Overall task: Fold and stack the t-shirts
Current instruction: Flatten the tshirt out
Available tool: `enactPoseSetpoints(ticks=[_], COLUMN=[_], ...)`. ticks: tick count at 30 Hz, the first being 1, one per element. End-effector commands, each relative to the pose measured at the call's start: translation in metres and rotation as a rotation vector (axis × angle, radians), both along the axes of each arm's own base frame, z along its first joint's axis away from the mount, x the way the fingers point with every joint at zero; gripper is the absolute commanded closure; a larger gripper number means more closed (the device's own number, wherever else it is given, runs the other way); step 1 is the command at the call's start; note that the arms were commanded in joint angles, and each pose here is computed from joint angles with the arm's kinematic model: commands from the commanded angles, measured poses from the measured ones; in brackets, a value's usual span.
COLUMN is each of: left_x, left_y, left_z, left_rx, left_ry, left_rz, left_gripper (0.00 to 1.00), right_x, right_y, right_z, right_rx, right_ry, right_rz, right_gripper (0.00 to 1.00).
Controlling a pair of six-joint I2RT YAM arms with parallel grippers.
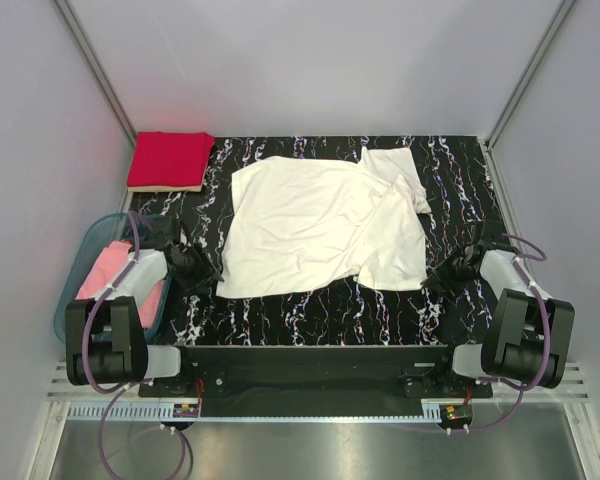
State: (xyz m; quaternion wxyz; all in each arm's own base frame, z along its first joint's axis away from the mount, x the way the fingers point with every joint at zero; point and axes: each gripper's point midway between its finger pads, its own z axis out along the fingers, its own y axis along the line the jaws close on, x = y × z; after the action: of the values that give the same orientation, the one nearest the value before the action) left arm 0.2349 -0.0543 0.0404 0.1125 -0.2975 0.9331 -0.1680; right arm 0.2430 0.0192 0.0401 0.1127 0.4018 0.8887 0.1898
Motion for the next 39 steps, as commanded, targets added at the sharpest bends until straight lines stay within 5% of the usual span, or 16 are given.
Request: enactPoseSetpoints(ticks=[1, 24, 28, 31, 39], left_x=[-0.017, -0.034, -0.038, -0.03, 0.002], left_y=[-0.002, -0.018, -0.018, -0.013, 0.005], left_z=[-0.023, -0.047, -0.053, -0.044, 0.015], left_rx=[-0.021, -0.045, -0.042, -0.014, 0.098], left_ry=[0.093, 0.189, 0.185, 0.141, -0.067], left_rz=[0.031, -0.006, -0.004, -0.004, 0.004], left_gripper=[0.48, 0.57, 0.86, 0.99, 1.0], right_x=[0.008, 0.011, 0.014, 0.014, 0.015], right_y=[-0.001, -0.001, -0.001, 0.0, 0.0], right_z=[0.009, 0.016, 0.018, 0.019, 0.023], right_rx=[0.002, 0.011, 0.013, 0.015, 0.014], right_ry=[-0.036, -0.064, -0.071, -0.072, -0.091], right_rz=[0.015, 0.002, -0.001, -0.001, 0.006], right_gripper=[1.0, 1.0, 1.0, 1.0, 1.0])
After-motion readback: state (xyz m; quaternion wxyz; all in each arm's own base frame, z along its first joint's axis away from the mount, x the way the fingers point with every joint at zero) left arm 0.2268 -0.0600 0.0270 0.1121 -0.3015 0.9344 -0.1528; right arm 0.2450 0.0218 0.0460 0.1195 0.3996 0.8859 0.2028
